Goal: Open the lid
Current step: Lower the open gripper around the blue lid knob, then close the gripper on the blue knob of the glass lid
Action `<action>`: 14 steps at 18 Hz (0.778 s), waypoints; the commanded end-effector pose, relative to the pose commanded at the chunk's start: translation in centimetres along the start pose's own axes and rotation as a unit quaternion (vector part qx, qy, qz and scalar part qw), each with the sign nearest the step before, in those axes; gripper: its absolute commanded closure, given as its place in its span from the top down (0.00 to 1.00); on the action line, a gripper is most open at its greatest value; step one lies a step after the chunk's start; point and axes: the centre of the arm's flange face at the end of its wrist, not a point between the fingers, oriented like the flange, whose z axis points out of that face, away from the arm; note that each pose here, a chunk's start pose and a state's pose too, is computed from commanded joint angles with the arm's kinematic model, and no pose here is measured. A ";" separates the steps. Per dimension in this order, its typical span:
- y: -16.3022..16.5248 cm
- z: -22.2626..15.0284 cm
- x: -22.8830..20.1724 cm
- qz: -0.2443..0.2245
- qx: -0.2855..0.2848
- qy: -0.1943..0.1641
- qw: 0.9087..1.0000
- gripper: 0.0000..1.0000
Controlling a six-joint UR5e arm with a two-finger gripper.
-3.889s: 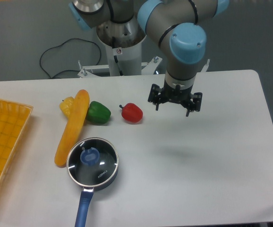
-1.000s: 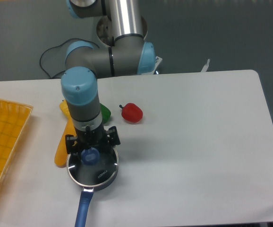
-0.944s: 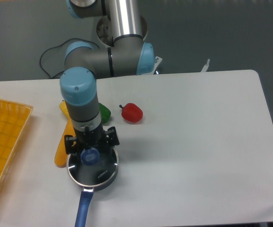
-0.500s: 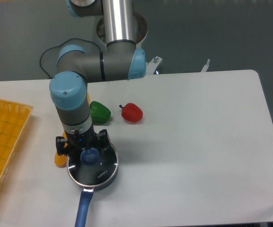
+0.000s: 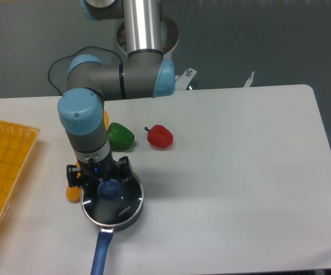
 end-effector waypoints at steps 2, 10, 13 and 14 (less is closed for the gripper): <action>0.0 0.2 0.0 0.000 -0.001 0.000 1.000 1.00; 0.0 0.9 -0.2 -0.002 -0.008 0.001 1.000 1.00; 0.1 1.3 -0.3 -0.003 -0.015 0.000 1.000 1.00; 0.1 1.5 -0.3 -0.003 -0.019 0.000 1.000 1.00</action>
